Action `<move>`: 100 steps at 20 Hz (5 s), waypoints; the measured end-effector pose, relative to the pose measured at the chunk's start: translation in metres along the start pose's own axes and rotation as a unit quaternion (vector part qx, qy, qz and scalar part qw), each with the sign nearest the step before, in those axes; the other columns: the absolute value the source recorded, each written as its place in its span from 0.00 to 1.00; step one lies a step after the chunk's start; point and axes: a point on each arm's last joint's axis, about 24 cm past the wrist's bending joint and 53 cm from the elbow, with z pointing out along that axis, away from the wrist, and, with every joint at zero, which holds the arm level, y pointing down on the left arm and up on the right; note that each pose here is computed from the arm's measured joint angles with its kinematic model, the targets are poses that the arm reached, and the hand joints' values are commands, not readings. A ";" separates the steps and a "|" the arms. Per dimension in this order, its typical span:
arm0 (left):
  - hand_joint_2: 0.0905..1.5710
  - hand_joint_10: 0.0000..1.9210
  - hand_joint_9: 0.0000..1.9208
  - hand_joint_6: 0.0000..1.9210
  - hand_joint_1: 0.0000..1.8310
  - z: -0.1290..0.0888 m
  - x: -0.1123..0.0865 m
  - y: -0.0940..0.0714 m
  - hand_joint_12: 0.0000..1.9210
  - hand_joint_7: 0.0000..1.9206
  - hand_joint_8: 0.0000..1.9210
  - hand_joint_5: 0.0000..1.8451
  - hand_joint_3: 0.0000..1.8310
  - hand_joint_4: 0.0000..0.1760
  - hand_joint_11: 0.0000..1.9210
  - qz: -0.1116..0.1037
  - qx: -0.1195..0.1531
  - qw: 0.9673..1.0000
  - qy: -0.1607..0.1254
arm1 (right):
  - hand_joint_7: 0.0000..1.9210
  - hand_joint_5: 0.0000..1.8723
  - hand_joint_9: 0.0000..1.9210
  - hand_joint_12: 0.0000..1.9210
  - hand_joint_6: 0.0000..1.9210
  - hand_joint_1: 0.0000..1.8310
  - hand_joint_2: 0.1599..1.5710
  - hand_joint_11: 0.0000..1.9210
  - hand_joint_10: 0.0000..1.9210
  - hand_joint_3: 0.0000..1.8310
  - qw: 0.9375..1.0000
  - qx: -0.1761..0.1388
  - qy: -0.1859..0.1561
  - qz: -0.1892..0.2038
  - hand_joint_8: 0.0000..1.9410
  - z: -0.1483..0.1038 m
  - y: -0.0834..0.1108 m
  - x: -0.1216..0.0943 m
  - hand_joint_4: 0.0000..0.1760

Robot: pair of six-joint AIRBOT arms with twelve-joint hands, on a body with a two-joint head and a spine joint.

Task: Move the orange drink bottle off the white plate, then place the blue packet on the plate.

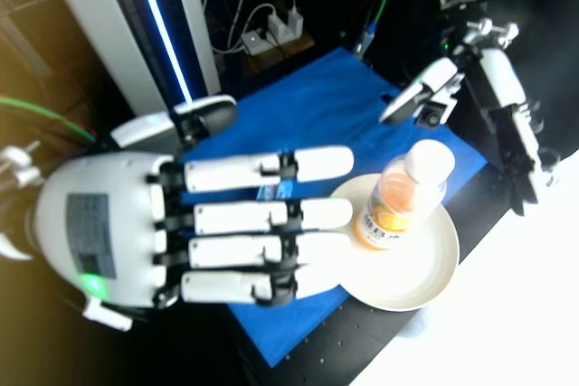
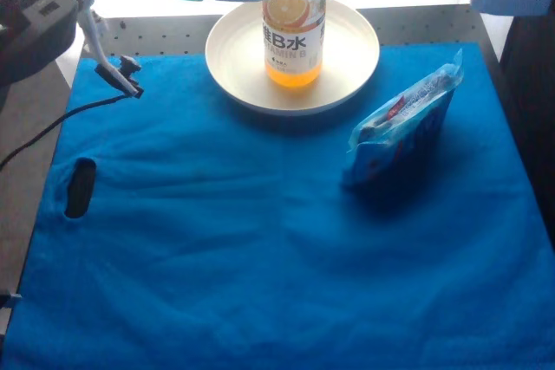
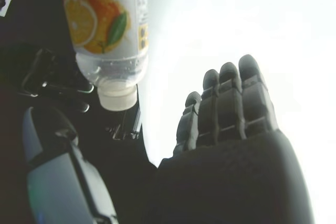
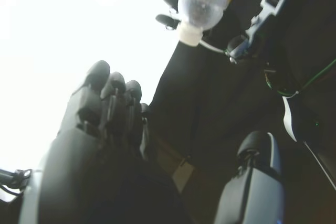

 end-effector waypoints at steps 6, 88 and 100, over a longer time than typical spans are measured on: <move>0.43 0.00 0.05 0.00 0.36 0.013 0.012 0.024 0.00 0.06 0.00 0.00 0.00 0.59 0.00 -0.004 -0.042 0.999 0.005 | 0.12 0.05 0.07 0.10 0.00 0.40 0.41 0.00 0.00 0.00 1.000 -0.022 0.014 -0.001 0.00 0.004 0.013 0.010 0.46; 0.73 0.43 0.42 0.55 0.66 -0.102 0.069 -0.042 0.74 0.47 0.66 0.45 0.00 0.00 0.27 -0.037 0.095 0.982 0.158 | 0.15 0.06 0.08 0.13 0.00 0.38 0.45 0.00 0.00 0.00 0.999 -0.042 0.021 0.007 0.00 0.014 0.026 0.020 0.59; 0.76 0.03 0.50 0.73 0.64 -0.110 0.100 -0.033 0.54 0.43 0.60 0.41 0.00 0.02 0.25 -0.055 0.088 0.977 0.185 | 0.15 0.06 0.08 0.13 0.00 0.38 0.46 0.00 0.00 0.00 0.999 -0.043 0.022 0.009 0.00 0.016 0.025 0.023 0.47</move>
